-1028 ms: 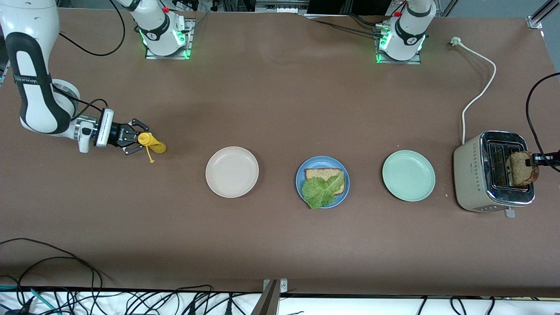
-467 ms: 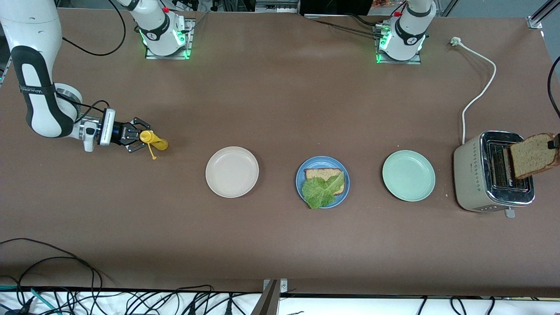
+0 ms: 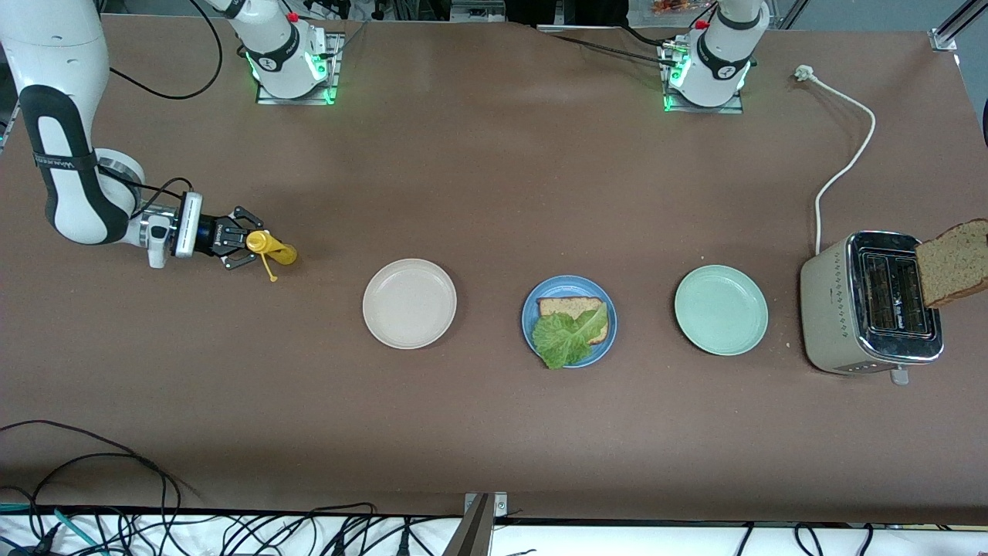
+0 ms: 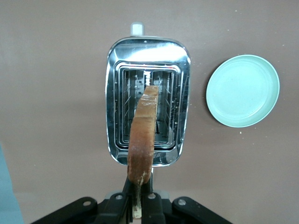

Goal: Make sandwich in blue plate with both arms

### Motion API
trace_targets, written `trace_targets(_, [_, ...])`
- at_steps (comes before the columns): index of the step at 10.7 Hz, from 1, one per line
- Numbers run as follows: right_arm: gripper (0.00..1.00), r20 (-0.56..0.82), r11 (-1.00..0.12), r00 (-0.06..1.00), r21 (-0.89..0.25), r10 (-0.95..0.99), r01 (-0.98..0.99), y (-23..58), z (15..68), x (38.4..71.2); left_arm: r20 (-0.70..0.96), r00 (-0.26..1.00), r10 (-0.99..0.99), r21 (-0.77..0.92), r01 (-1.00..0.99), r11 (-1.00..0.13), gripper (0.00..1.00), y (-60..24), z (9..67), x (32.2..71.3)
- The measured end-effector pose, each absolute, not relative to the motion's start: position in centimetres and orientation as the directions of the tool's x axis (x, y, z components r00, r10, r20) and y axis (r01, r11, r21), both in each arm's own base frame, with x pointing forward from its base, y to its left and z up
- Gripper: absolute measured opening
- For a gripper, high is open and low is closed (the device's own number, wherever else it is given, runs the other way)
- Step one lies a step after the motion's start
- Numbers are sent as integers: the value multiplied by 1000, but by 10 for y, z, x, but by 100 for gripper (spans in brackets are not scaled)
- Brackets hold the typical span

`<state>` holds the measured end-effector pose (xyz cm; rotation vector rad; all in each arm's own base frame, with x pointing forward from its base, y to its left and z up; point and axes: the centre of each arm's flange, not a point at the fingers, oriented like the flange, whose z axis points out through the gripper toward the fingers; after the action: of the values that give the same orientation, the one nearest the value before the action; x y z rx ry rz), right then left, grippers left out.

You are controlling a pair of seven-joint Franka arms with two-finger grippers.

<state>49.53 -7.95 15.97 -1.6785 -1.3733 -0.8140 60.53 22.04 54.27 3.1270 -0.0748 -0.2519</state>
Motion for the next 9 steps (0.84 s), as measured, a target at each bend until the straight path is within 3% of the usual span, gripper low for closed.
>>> trace_targets(6, [96,850,-124,216,-178,480,976,-93,187,526,-179,980,-87,17,-85,-996,8,88,532,636])
trace_targets(9, [100,763,-160,329,-290,556,944,-119,226,546,-253,963,-89,207,-37,-978,8,3,484,636])
